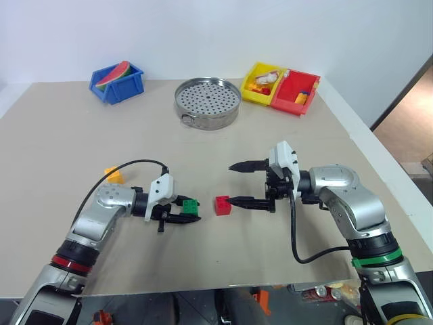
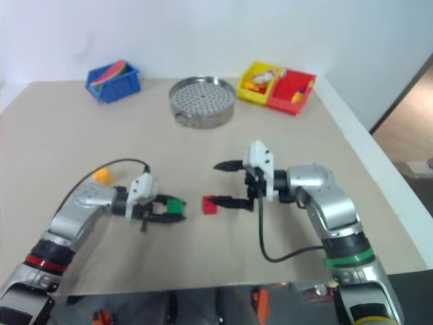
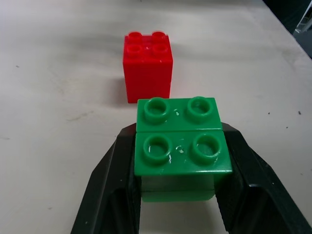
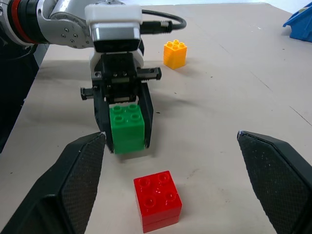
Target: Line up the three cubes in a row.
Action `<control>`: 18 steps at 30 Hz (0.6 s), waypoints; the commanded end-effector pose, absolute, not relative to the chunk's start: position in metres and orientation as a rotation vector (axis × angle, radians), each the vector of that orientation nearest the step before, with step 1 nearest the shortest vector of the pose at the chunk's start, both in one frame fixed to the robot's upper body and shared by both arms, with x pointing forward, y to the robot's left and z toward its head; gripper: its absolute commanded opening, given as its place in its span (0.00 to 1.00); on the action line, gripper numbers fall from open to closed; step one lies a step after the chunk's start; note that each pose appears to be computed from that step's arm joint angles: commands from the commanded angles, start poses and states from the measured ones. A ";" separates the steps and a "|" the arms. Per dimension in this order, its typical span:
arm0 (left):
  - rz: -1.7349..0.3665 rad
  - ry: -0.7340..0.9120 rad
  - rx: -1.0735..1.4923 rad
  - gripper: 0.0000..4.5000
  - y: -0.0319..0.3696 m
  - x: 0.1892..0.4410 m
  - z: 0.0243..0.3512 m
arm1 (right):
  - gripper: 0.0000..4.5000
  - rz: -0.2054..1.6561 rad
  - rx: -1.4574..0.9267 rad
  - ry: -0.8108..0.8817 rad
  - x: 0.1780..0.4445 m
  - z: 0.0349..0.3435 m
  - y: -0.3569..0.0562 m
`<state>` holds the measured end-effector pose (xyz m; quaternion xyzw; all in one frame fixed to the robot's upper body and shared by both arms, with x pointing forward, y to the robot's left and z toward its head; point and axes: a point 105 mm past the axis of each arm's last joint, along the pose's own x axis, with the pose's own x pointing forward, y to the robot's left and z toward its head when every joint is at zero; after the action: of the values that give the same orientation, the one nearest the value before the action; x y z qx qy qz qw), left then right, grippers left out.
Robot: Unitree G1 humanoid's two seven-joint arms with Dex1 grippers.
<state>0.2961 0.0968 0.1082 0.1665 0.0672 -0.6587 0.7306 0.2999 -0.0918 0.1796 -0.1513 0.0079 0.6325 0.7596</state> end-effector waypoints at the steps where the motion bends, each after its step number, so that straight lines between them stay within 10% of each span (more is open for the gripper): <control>1: -1.443 0.122 0.419 0.30 0.096 0.301 0.114 | 1.00 1.382 -0.366 -0.041 0.294 0.191 -0.093; 18: -1.469 0.143 0.433 0.30 0.086 0.303 0.105 | 1.00 1.361 -0.378 -0.036 0.291 0.189 -0.094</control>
<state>0.3015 0.0880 0.0989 0.1861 0.0747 -0.6613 0.7229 0.2953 -0.0936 0.1774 -0.1615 0.0050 0.6272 0.7619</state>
